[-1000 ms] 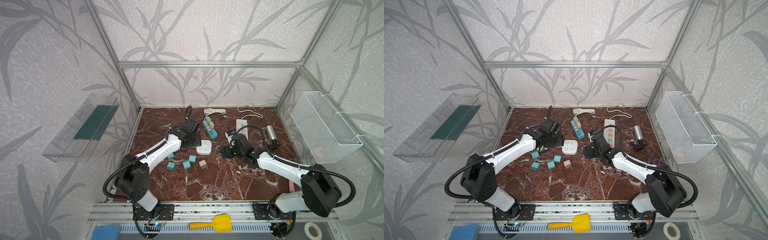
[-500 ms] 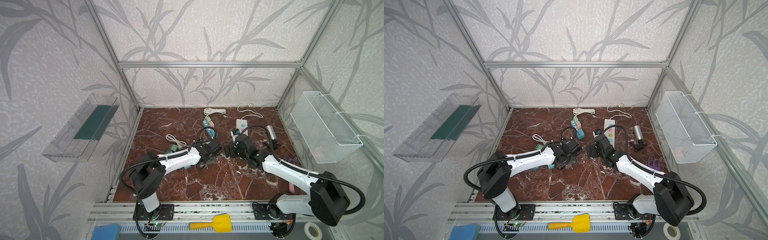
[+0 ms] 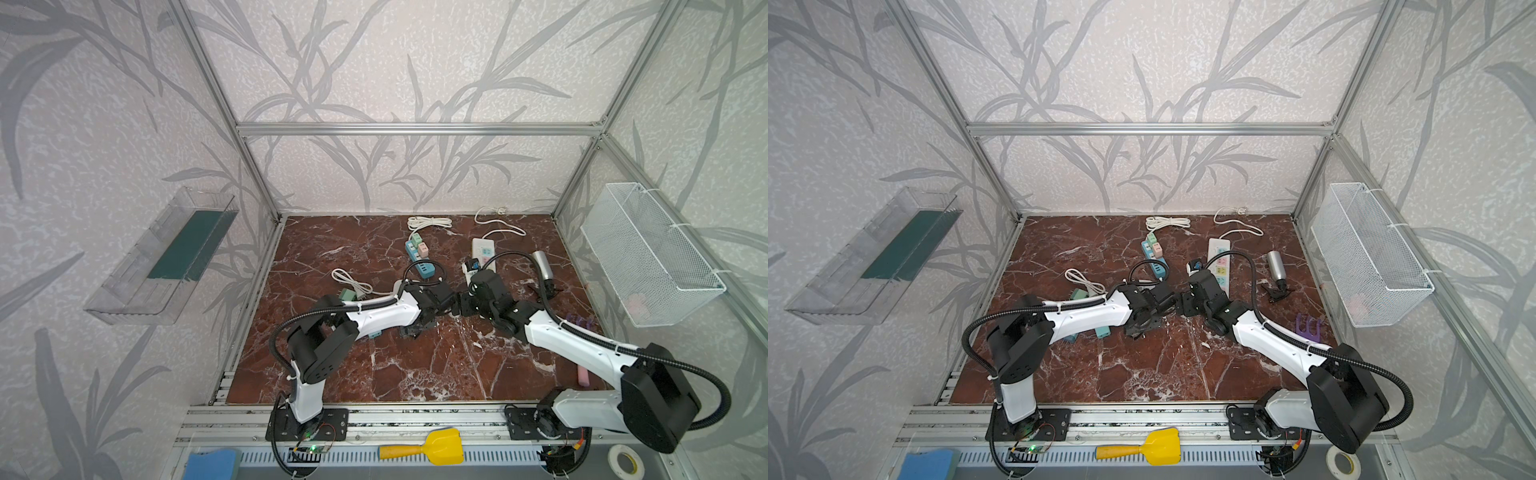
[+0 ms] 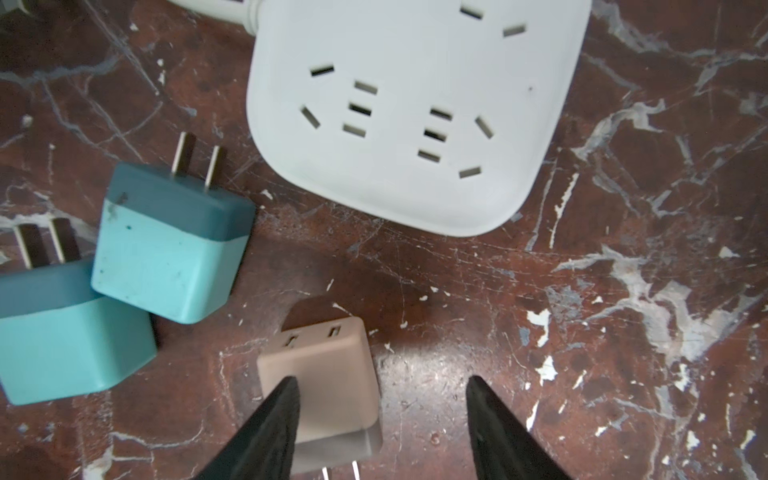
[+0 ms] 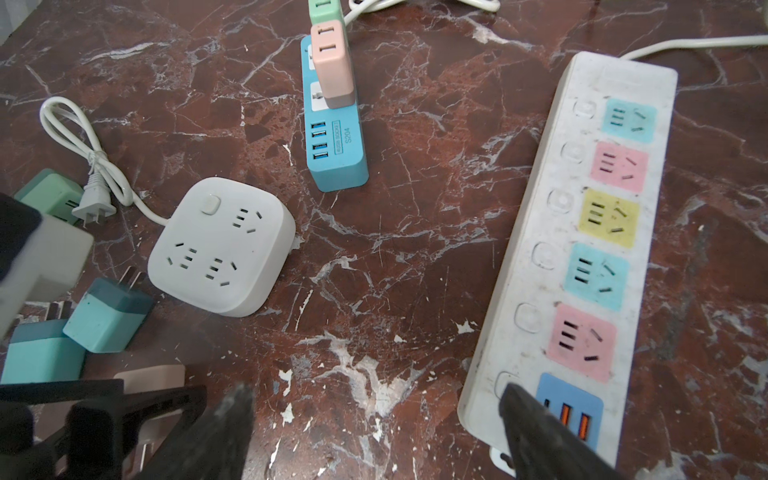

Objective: Insert the plug
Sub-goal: 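Grasp the tan adapter with the left gripper and lift it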

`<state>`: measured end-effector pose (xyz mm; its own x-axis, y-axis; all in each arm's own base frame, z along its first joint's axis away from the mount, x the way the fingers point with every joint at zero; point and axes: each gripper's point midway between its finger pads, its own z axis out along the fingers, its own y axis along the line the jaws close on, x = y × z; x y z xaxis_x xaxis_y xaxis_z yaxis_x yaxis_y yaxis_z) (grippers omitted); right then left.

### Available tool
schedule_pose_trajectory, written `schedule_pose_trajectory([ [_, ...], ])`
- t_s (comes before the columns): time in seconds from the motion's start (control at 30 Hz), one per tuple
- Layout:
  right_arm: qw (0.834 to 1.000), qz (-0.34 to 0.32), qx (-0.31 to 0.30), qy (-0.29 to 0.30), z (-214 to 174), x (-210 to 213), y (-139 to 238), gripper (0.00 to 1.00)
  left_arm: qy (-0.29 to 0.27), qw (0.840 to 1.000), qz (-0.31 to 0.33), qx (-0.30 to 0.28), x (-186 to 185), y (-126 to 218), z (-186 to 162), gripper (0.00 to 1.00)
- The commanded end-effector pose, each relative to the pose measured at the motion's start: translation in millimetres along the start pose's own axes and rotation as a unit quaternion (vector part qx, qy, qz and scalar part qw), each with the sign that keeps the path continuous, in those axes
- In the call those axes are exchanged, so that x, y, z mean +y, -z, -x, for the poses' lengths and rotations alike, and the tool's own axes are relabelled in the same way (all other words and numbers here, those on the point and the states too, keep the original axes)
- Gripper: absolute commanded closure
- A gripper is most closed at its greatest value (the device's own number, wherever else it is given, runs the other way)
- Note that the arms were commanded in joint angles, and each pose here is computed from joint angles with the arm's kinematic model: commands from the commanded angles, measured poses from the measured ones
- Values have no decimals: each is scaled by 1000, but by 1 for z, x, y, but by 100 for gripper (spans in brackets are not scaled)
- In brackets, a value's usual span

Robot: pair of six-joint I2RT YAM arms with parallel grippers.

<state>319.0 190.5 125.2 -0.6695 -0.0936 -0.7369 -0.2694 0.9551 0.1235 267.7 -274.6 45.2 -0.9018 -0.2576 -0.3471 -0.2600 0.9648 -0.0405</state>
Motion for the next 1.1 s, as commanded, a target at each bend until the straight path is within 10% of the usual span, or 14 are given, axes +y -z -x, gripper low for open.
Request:
schedule_pose_trajectory([
  [0.0,1000,6,-7,-6,3,1,-1,9,-2,1000,30,8,16,0,-6,36],
  [0.37,1000,8,-23,-17,6,0,3,10,-10,999,26,-24,16,28,2,32],
  [1.07,999,0,-37,-20,9,-4,10,10,26,997,58,38,35,-27,-24,36],
])
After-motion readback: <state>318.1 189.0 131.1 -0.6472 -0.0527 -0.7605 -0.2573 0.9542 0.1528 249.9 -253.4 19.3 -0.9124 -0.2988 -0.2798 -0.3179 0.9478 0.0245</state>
